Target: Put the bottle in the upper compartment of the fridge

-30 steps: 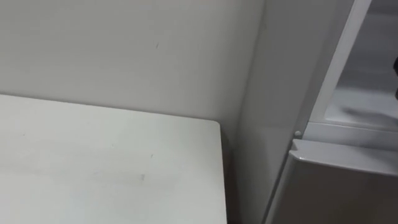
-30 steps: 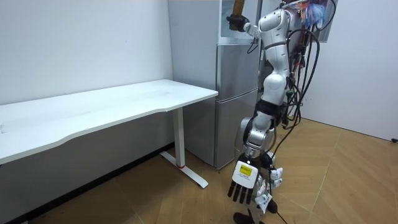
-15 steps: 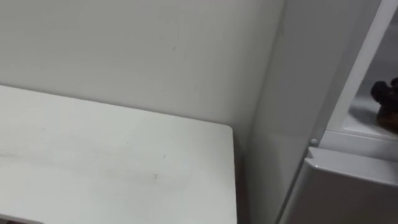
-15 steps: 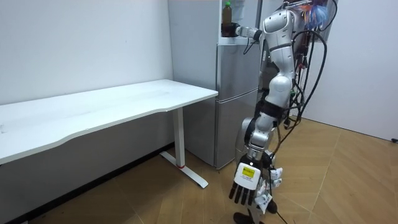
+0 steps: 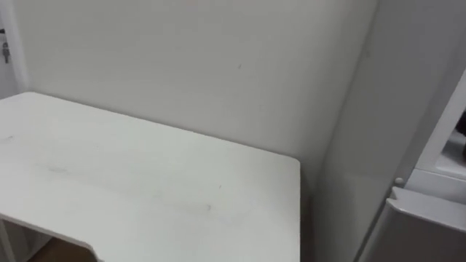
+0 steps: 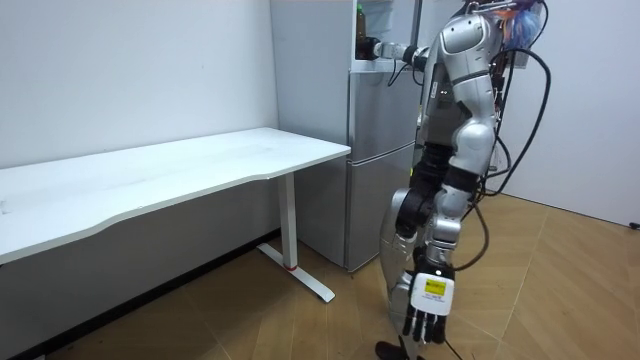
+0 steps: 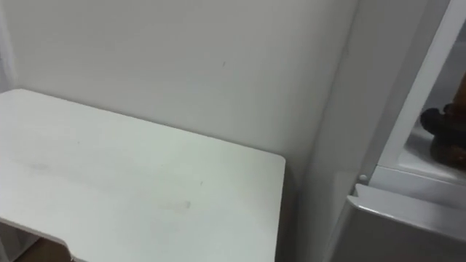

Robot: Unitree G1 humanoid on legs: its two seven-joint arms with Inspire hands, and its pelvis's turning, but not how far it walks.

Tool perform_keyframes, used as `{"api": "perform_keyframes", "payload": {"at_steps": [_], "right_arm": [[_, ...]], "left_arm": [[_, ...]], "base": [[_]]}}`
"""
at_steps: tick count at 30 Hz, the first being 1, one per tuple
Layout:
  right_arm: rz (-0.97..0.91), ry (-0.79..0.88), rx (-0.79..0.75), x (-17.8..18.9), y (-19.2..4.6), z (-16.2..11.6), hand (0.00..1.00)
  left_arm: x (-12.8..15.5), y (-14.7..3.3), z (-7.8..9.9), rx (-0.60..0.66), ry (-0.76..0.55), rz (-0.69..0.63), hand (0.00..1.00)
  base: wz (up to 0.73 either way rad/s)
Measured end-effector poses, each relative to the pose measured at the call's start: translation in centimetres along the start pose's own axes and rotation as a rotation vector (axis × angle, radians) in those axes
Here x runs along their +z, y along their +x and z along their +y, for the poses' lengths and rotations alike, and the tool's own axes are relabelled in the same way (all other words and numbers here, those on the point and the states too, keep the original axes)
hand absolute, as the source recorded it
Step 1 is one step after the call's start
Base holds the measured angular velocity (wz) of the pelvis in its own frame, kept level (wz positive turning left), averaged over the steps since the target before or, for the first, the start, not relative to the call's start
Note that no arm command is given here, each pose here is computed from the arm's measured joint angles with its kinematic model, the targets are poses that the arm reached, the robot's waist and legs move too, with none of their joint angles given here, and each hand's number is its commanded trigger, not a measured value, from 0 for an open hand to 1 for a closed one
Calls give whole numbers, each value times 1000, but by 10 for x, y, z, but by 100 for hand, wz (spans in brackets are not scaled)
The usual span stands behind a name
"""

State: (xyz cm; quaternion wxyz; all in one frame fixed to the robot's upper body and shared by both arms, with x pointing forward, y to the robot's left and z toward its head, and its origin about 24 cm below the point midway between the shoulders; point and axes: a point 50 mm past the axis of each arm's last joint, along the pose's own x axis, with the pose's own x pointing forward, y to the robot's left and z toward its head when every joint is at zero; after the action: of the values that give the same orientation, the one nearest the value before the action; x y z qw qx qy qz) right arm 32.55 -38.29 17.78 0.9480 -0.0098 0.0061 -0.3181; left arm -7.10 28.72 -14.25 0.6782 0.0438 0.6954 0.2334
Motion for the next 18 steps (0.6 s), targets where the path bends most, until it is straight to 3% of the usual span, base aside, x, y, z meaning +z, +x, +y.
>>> {"api": "perform_keyframes", "payload": {"at_steps": [1, 2, 3, 4, 18], "right_arm": [[0, -5, -12, -2, 0, -2, 100], [0, -10, -14, -3, 1, -3, 64], [1, -15, -16, -4, 1, -3, 18], [2, -16, -18, -4, 1, -4, 0], [-53, -69, -10, 0, 1, -4, 0]], "left_arm": [[0, 0, 1, 3, 2, 2, 0], [0, 0, 2, 5, 3, 2, 0], [-1, 0, 4, 10, 5, 3, 0], [0, 0, 7, 15, 7, 1, 0], [10, -2, 11, 26, 17, -33, 0]], "base": [[15], [4], [0], [0], [1]]}}
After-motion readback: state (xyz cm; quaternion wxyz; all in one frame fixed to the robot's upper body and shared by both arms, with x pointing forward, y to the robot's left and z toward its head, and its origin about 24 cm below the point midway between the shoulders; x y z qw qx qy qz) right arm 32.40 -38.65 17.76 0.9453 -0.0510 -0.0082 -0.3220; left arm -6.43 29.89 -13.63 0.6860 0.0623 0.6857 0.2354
